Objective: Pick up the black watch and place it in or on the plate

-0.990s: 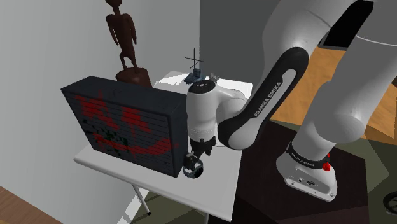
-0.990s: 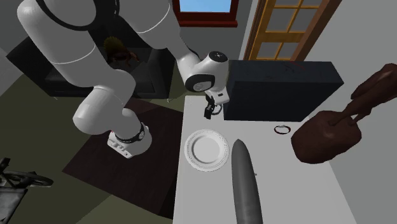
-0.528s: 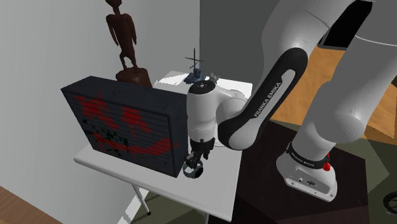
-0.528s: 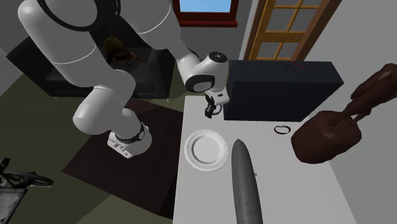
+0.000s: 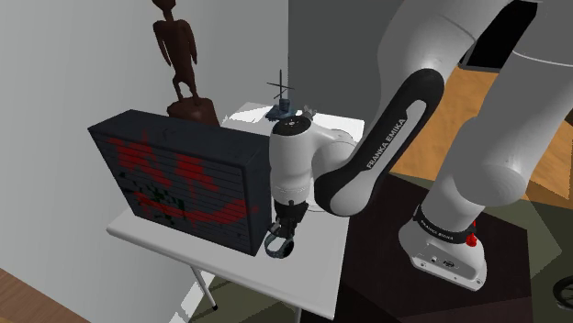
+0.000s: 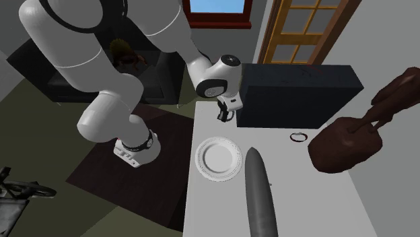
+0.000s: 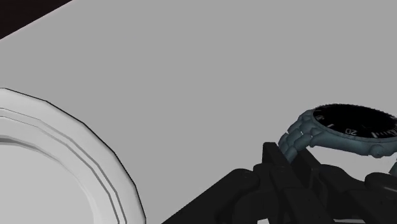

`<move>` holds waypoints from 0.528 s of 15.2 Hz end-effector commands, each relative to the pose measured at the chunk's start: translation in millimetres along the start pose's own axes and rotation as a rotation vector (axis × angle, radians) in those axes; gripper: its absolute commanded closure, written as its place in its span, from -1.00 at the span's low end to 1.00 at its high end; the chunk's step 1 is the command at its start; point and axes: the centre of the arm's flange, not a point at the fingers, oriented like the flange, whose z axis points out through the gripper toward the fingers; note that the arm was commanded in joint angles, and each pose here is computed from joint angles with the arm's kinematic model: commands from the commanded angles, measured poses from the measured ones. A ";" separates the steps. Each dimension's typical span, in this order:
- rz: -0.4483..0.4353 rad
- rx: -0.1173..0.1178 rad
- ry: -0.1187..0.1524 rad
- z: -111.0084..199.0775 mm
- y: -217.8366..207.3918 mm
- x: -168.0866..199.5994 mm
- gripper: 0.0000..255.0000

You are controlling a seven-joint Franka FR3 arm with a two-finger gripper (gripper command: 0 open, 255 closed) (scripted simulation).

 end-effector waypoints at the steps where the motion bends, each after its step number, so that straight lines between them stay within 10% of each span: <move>1: -0.001 -0.001 -0.002 0.3 0.2 -0.5 1.00; 8: -0.001 -0.001 -0.002 -36.6 -0.1 -0.5 1.00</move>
